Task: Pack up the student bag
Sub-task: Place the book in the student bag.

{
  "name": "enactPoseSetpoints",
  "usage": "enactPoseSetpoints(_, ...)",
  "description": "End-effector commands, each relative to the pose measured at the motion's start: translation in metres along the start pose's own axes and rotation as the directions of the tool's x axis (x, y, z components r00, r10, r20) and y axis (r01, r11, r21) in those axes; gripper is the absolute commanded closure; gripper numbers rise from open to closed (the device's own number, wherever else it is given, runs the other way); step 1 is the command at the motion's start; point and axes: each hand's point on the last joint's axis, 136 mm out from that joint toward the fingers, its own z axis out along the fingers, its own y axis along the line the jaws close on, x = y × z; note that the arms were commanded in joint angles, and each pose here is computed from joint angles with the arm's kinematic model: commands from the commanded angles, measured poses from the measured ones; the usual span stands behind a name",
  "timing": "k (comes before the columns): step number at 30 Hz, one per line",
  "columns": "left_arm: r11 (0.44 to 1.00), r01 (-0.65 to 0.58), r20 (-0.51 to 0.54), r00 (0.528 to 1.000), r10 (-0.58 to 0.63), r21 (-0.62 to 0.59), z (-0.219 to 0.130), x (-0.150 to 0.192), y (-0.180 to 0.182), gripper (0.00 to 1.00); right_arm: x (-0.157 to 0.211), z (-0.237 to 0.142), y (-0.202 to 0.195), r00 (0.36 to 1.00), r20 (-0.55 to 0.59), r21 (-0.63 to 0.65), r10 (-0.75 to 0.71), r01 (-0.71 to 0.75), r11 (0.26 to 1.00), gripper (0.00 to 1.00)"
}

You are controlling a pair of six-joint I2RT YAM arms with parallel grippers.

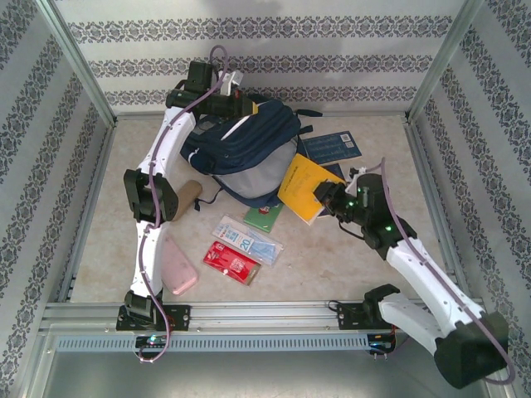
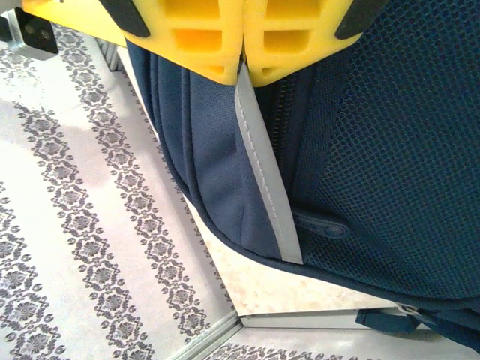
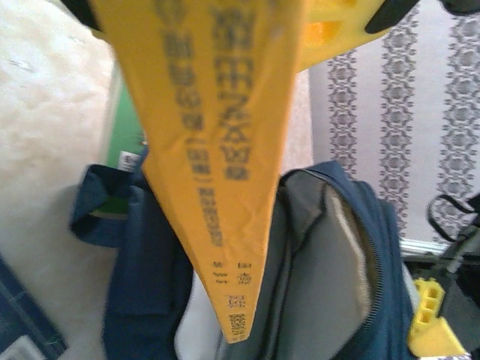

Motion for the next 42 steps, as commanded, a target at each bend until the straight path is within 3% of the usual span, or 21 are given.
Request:
enactPoseSetpoints(1,0.979,-0.143,0.114,0.985,0.127,0.143,-0.032,-0.033,-0.063,1.0,-0.024,-0.006,0.083,0.999,0.038,-0.264,-0.024,0.033,0.964,1.0)
enactPoseSetpoints(19,0.972,-0.11,0.148,0.986,0.08,0.207,-0.045,-0.045,-0.08,1.0,-0.049,0.04,0.104,0.999,0.032,-0.218,0.031,-0.023,0.976,1.0)
enactPoseSetpoints(23,0.968,-0.112,0.156,0.985,0.077,0.226,-0.051,-0.046,-0.089,1.0,-0.062,0.065,0.087,0.999,0.047,-0.172,0.027,-0.018,0.985,1.0)
enactPoseSetpoints(31,0.954,-0.116,0.172,0.983,0.069,0.277,-0.061,-0.05,-0.107,1.0,-0.072,0.128,0.098,0.999,-0.047,-0.287,0.009,-0.022,0.958,1.0)
enactPoseSetpoints(38,0.937,-0.103,0.18,0.983,0.044,0.333,-0.065,-0.054,-0.12,1.0,-0.065,0.191,0.088,0.996,-0.085,-0.22,-0.023,0.004,0.975,1.0)
enactPoseSetpoints(42,0.932,-0.11,0.187,0.981,0.046,0.345,-0.068,-0.054,-0.127,1.0,-0.061,0.234,0.075,0.997,-0.073,-0.12,-0.003,-0.006,0.993,1.0)
